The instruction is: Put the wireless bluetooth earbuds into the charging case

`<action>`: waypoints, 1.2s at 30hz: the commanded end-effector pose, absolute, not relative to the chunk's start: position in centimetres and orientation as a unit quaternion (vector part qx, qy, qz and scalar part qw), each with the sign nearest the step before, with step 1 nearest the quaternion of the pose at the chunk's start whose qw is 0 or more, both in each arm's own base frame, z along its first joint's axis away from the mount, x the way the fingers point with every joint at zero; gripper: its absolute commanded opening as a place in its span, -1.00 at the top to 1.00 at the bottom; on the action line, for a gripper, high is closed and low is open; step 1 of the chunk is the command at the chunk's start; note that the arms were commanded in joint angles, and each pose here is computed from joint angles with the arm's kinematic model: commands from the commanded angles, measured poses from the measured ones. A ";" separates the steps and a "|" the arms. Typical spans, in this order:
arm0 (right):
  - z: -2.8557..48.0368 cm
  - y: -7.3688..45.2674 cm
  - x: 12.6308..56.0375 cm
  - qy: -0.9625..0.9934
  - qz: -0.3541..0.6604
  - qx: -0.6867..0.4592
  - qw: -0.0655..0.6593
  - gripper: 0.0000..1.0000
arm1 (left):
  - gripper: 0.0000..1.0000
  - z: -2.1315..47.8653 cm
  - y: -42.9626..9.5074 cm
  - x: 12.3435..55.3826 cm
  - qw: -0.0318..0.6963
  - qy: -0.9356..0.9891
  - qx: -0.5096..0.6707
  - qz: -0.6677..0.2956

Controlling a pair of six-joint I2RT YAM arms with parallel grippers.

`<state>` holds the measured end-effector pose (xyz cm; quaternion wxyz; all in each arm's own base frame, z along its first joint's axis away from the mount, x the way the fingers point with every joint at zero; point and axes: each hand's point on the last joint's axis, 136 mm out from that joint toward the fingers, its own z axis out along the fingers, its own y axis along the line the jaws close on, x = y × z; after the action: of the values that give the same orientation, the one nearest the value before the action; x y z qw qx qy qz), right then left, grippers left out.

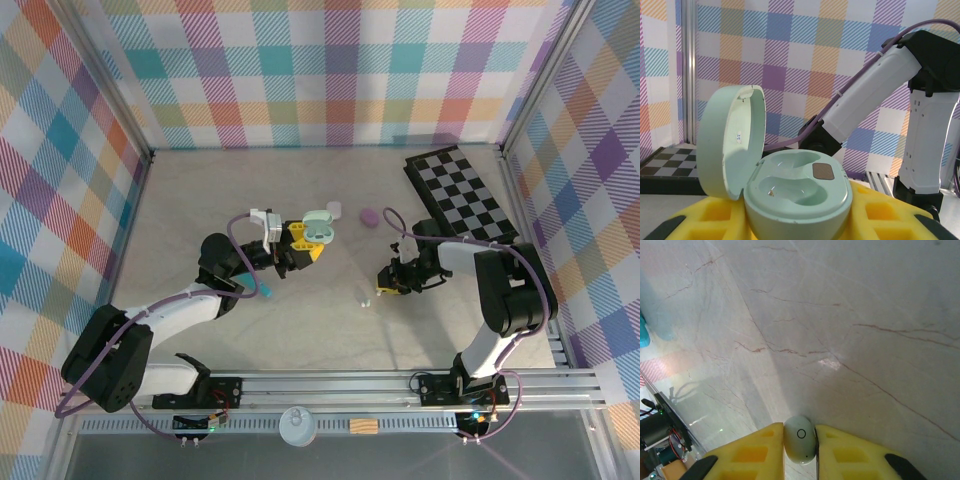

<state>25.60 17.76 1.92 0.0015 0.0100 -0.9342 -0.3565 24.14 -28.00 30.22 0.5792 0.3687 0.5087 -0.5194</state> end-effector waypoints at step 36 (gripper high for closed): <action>9.7 11.4 27.8 -0.955 -0.021 -0.107 -0.275 0.74 | 0.37 29.4 -27.8 25.3 0.607 0.505 0.389 -0.474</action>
<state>27.58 11.42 7.83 -0.2515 -0.0943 -0.9631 -0.0172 24.74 -28.02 29.23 0.5841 0.3784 0.5151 -0.5003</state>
